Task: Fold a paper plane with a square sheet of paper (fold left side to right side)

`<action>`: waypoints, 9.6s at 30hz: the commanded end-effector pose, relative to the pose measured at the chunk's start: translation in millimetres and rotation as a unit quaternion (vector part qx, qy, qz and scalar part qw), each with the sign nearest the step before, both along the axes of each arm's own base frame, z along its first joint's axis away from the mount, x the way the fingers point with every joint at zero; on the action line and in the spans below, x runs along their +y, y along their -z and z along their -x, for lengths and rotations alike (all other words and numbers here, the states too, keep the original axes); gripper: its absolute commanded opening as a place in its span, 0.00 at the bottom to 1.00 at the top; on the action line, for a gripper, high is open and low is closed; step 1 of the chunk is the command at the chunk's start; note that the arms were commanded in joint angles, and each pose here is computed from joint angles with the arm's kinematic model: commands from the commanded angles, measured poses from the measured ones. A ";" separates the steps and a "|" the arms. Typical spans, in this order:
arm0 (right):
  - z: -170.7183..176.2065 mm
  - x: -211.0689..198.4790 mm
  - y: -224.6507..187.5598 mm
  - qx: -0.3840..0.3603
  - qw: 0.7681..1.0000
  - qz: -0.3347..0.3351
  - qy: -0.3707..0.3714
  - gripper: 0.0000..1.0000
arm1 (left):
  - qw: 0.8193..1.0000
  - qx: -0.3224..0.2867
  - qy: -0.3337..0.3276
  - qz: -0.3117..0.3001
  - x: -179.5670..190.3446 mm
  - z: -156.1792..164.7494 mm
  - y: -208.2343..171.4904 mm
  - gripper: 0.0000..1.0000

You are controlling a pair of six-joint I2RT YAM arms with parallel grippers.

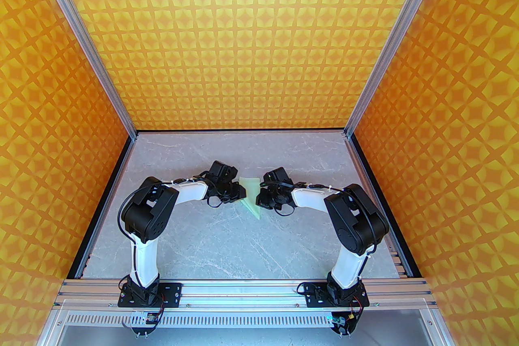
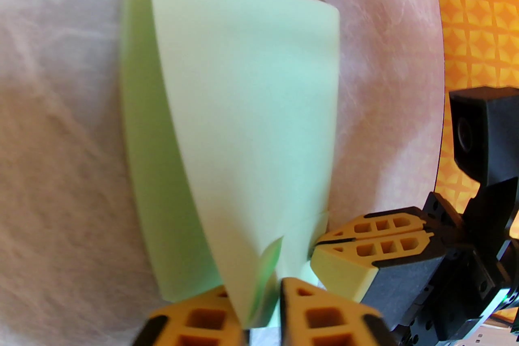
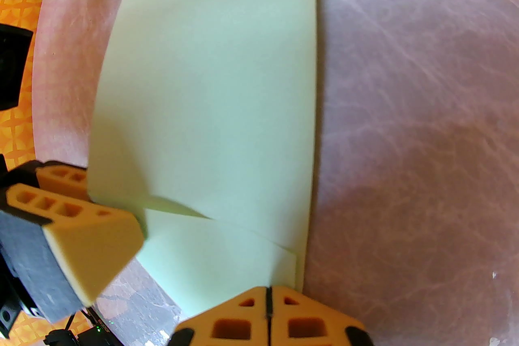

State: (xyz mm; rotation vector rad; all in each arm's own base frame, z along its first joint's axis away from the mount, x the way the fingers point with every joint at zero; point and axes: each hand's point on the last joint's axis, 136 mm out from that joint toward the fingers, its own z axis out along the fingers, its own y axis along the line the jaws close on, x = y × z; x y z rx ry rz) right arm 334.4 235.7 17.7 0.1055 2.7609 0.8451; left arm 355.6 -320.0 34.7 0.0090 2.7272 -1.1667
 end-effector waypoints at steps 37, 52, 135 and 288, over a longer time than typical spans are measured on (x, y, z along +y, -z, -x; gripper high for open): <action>6.0 13.1 7.1 -0.012 0.997 0.055 -0.047 0.09 | 0.995 0.034 0.011 -0.097 0.5 3.2 1.6 0.01; 11.9 14.2 13.5 -0.002 0.998 0.044 -0.044 0.06 | 0.999 0.041 0.004 -0.019 -18.1 23.6 -4.8 0.19; 38.1 7.3 -30.5 -0.026 0.999 -0.029 0.002 0.03 | 0.991 0.090 0.013 -0.097 0.6 26.1 1.4 0.00; -8.7 9.1 -18.4 -0.023 0.980 -0.176 0.088 0.18 | 0.993 0.057 -0.034 0.095 -38.0 -3.1 -1.4 0.18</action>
